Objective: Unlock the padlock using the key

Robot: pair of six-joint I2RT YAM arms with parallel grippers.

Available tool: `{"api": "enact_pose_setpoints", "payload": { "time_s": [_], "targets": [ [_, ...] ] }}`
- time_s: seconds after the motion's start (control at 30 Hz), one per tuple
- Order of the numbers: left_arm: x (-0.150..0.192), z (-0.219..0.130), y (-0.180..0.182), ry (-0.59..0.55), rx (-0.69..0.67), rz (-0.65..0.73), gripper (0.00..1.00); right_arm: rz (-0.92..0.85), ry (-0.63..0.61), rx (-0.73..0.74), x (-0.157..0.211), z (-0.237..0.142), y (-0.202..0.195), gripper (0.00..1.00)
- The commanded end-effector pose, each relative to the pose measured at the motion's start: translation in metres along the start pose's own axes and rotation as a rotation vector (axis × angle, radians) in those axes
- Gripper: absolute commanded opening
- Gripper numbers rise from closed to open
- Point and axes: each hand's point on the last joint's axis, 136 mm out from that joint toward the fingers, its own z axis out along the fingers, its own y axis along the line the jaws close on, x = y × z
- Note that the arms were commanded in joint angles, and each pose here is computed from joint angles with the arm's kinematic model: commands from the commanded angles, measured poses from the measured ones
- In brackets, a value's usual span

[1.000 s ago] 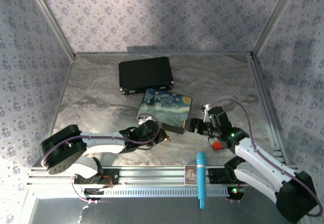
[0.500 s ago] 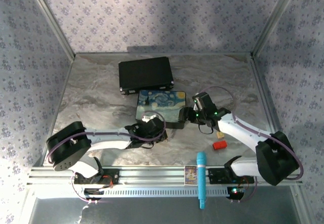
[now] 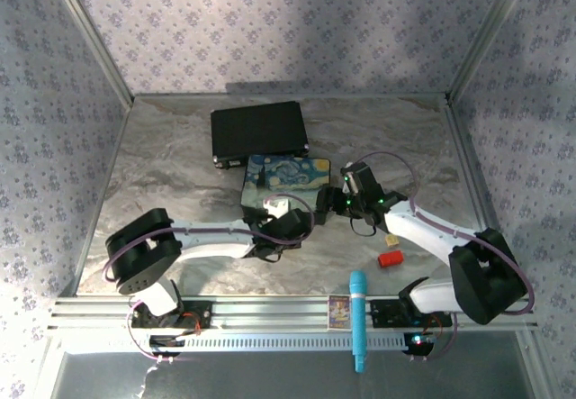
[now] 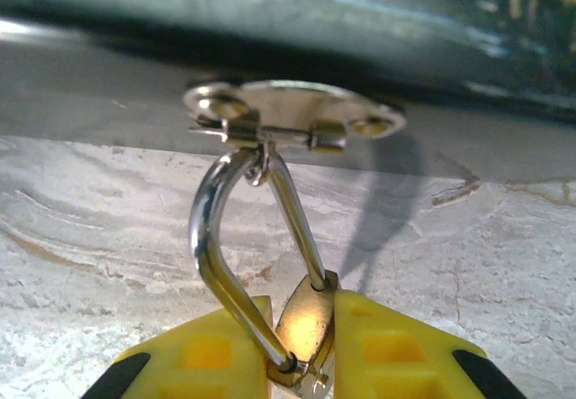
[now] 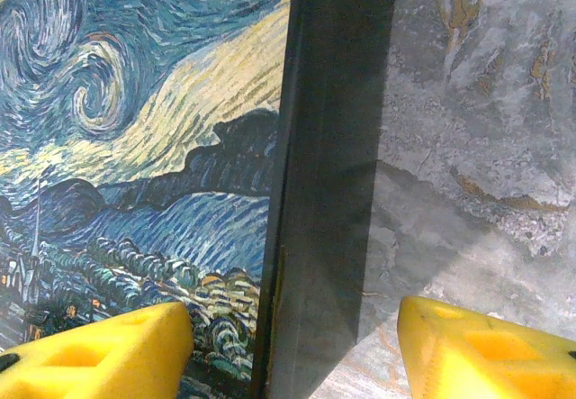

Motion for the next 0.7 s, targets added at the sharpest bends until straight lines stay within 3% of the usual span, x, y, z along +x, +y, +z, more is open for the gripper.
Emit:
{"api": "enact_pose_setpoints", "payload": {
  "time_s": [0.0,0.23,0.33,0.57,0.67],
  "targets": [
    [0.025,0.012,0.035,0.058,-0.156,0.165,0.19,0.003,0.165,0.208,0.054,0.012,-0.059,0.64],
    [0.022,0.018,0.020,0.053,-0.138,0.169,0.25,0.008,0.169,0.208,0.057,0.014,-0.064,0.64],
    [0.021,0.021,0.016,0.043,-0.124,0.172,0.35,0.011,0.172,0.204,0.060,0.015,-0.065,0.64],
    [0.016,0.025,0.007,0.029,-0.116,0.182,0.36,0.017,0.178,0.206,0.064,0.017,-0.069,0.64],
    [0.016,0.024,0.008,0.034,-0.140,0.179,0.31,0.016,0.182,0.204,0.065,0.017,-0.069,0.64]
  ]
}}
